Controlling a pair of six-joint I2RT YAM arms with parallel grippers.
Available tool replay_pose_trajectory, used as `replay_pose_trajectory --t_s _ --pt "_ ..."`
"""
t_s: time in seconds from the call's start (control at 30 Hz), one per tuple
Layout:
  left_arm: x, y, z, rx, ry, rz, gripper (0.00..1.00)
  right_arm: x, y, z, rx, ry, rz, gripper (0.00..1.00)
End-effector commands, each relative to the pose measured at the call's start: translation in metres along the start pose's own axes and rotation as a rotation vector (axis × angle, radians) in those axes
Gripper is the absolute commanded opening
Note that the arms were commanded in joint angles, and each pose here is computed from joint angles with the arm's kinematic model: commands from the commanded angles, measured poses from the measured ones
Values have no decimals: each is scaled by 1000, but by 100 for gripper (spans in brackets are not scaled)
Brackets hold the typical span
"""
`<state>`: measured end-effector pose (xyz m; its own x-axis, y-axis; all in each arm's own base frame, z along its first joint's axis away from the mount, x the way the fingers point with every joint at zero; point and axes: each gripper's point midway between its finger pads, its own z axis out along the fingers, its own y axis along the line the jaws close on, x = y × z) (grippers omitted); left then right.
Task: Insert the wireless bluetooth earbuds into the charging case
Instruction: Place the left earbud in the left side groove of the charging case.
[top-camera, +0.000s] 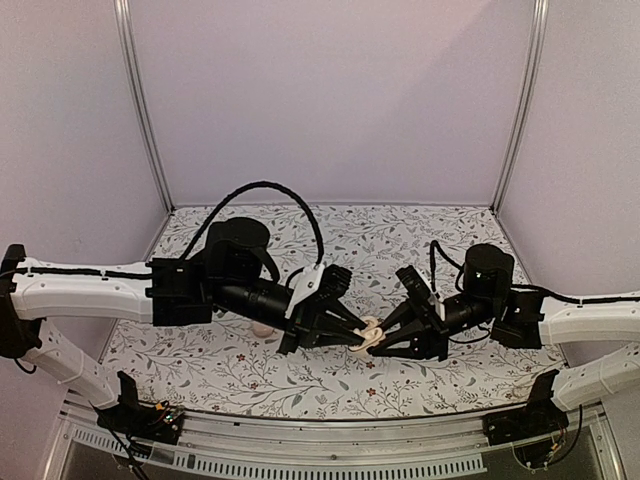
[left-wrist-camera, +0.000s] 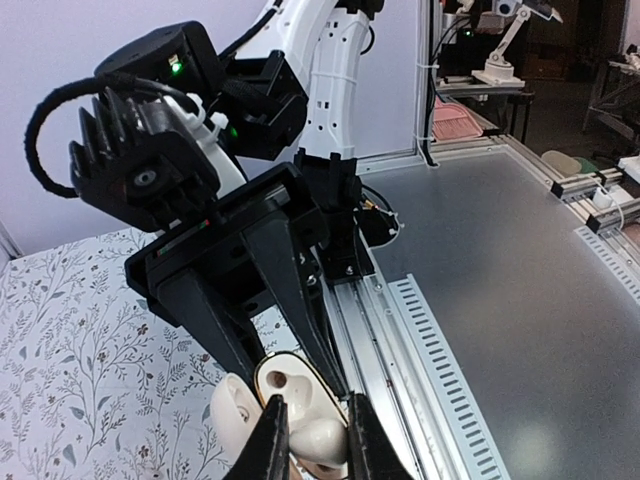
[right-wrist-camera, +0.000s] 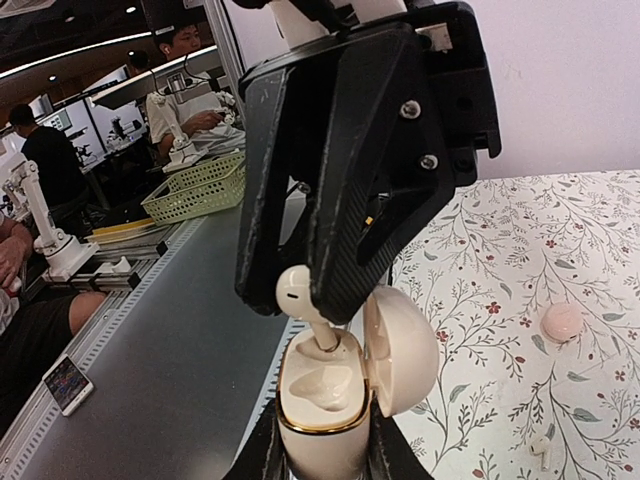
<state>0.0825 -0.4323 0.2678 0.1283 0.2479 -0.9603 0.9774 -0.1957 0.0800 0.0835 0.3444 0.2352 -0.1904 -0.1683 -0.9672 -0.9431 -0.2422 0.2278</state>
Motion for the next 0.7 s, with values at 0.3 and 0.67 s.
replay_pose_trajectory --t_s 0.3,0.67 --pt "-3 -13 1 59 15 41 13 -28 18 1 -95 -41 -57 18" --pt "5 -7 3 37 67 30 19 -31 23 3 -133 -33 -50 17"
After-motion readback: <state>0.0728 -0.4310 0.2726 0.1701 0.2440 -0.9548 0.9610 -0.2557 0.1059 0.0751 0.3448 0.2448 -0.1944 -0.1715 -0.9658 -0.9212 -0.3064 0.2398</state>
